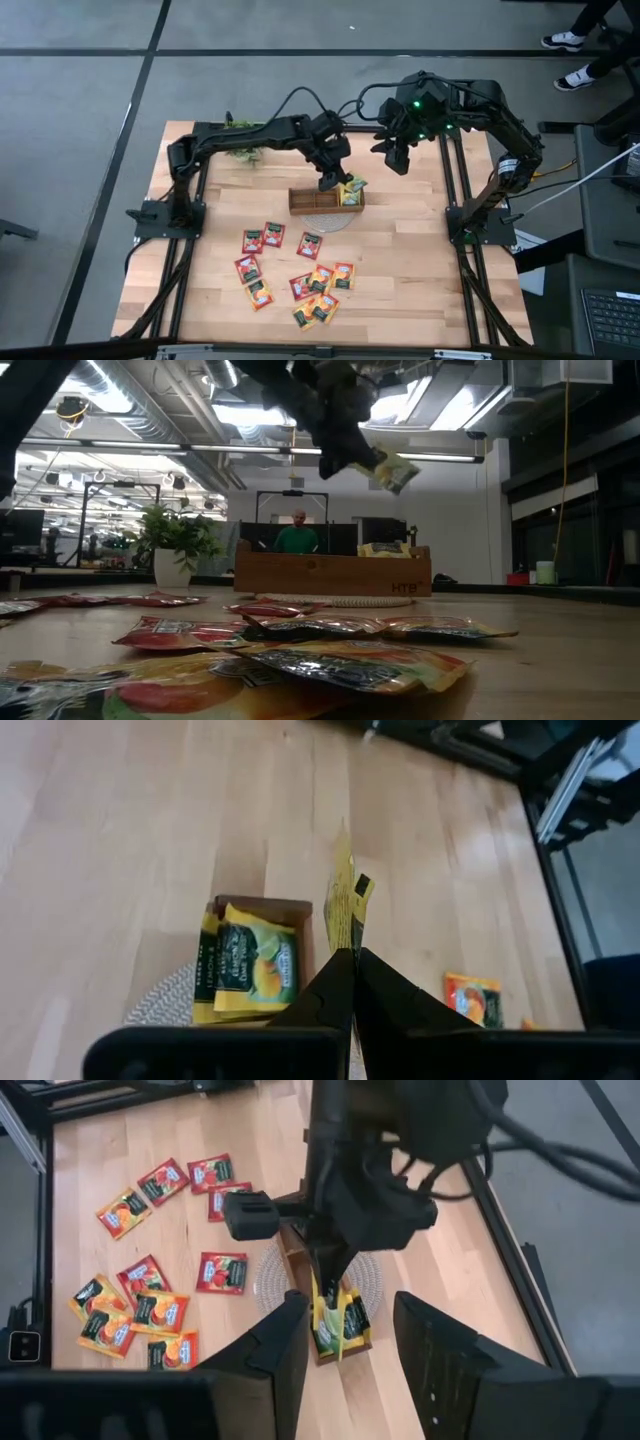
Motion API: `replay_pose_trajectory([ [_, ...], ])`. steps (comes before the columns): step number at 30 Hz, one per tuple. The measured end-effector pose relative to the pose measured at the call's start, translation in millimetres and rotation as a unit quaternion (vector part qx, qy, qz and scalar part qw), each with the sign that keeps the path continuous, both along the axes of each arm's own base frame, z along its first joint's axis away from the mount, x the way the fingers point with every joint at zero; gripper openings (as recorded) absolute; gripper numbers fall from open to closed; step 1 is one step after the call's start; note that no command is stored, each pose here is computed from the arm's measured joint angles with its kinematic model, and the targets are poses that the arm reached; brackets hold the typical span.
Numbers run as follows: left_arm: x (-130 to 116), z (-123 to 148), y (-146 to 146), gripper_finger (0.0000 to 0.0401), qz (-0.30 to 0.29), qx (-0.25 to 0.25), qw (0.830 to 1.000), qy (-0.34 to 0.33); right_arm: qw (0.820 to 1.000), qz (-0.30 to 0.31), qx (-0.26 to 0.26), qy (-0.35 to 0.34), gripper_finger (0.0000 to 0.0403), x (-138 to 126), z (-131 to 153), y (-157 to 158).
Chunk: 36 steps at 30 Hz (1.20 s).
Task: Pick & Place Tea
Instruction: Put the yellow tea bag into the right section of the wooden organizer
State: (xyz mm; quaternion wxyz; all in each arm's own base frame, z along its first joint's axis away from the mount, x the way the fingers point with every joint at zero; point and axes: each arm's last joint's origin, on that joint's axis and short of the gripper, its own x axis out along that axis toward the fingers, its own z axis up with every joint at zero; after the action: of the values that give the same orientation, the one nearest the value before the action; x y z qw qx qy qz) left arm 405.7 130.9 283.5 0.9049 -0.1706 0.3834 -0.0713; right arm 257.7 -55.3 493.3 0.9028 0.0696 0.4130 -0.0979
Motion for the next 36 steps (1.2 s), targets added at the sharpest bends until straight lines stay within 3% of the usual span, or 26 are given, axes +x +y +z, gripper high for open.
replay_pose_trajectory([
  [21, 16, -51, 6, 0.0002, -0.062, 0.027, 0.995, 0.067, 1.0, 0.002, -0.001, 0.008, 0.0149, -1, -1, 0],
  [36, 18, -56, 8, 0.0003, -0.06, 0.058, 0.994, 0.076, 1.0, 0.001, 0.0, 0.008, 0.0149, -1, -1, 0],
])
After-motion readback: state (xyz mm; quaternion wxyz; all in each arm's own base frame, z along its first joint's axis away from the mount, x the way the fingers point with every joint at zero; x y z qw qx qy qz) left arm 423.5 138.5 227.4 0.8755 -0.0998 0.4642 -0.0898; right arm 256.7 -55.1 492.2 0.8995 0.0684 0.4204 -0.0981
